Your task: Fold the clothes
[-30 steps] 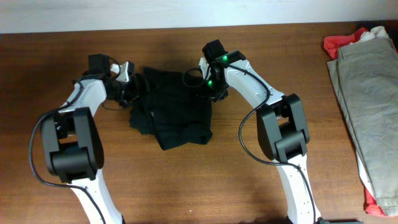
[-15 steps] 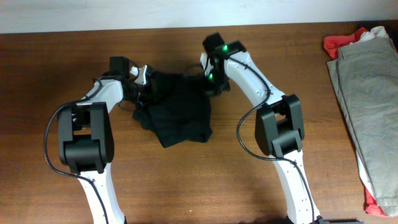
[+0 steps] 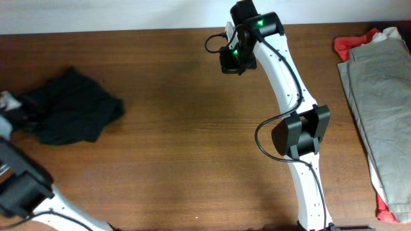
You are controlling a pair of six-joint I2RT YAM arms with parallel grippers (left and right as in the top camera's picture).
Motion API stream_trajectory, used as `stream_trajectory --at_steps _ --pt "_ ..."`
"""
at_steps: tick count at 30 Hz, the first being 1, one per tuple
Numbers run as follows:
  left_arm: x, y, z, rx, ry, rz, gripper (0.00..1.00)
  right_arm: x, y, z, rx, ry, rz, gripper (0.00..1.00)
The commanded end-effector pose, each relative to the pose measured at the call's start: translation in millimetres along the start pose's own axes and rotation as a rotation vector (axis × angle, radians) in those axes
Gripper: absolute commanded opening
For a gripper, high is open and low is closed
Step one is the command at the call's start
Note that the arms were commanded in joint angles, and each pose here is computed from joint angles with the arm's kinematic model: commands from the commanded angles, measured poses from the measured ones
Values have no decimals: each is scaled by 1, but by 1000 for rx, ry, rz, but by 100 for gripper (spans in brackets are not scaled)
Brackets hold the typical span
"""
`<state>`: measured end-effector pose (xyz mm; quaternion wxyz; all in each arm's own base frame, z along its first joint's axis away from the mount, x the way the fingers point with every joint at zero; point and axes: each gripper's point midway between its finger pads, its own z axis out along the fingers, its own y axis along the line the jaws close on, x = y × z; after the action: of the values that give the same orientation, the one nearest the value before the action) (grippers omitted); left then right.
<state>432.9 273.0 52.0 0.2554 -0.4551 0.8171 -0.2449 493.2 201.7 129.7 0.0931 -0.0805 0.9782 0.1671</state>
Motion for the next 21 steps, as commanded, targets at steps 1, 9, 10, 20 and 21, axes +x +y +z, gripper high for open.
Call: stream_trajectory --at_steps 1,9,10,20,21 --pt "-45 7 -75 19 -161 28 1 5 21 -11 -70 5 -83 4" --pt "-93 95 -184 -160 -414 -68 1 41 90 6 -113 83 -357 4" --pt "-94 100 -188 -170 -422 -81 1 46 98 8 -122 93 -402 4" --pt "-80 162 -207 -454 -482 -389 1 79 128 12 -160 175 -532 5" --pt "-78 165 -209 -458 -480 -403 1 79 128 12 -160 175 -532 5"
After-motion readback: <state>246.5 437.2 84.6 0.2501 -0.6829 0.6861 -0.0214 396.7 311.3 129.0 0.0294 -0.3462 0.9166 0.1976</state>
